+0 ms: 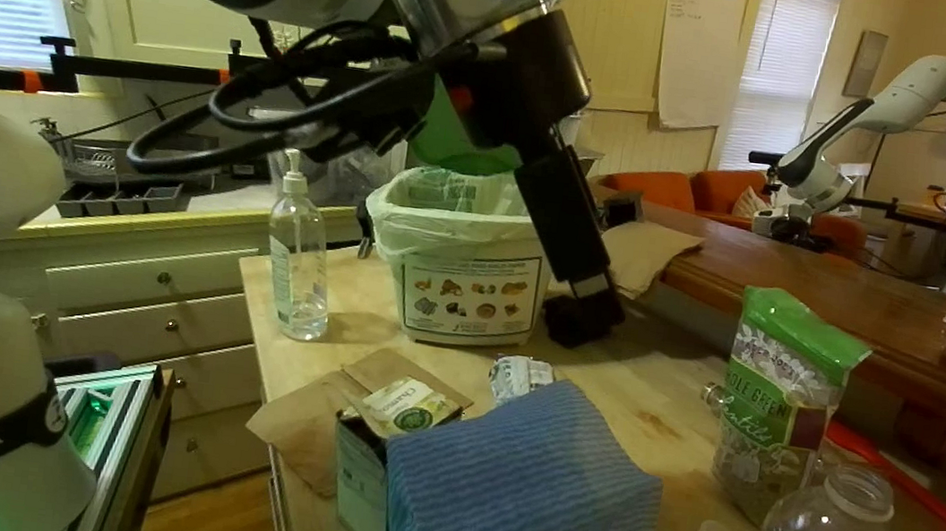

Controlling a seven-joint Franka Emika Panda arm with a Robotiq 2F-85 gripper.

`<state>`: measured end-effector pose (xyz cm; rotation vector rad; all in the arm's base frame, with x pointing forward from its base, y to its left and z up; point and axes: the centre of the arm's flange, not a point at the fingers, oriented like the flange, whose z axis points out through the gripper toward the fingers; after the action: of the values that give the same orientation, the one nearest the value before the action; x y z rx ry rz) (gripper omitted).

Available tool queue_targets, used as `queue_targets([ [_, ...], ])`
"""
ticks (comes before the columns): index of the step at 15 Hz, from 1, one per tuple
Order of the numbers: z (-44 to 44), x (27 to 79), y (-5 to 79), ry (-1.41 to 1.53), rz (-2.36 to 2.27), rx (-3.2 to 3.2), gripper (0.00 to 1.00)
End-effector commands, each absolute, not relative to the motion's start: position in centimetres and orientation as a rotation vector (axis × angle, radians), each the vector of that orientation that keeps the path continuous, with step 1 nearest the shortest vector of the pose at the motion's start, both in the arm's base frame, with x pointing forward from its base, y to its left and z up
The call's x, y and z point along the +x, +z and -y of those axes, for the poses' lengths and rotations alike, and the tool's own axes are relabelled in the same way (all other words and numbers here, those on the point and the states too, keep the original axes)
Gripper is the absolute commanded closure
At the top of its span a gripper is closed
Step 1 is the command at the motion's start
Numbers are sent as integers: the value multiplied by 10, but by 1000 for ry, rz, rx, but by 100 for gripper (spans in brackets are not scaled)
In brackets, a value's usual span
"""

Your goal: Take the blue fabric out of the bin and put it on the table.

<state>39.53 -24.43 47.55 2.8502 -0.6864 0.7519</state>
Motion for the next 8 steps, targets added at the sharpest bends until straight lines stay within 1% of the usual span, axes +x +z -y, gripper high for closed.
queue_targets([
  [1, 234, 380, 496, 724, 724, 2844, 0],
  [7, 229, 365, 509, 668, 750, 2854, 0],
  [8, 235, 374, 505, 713, 731, 2859, 0],
])
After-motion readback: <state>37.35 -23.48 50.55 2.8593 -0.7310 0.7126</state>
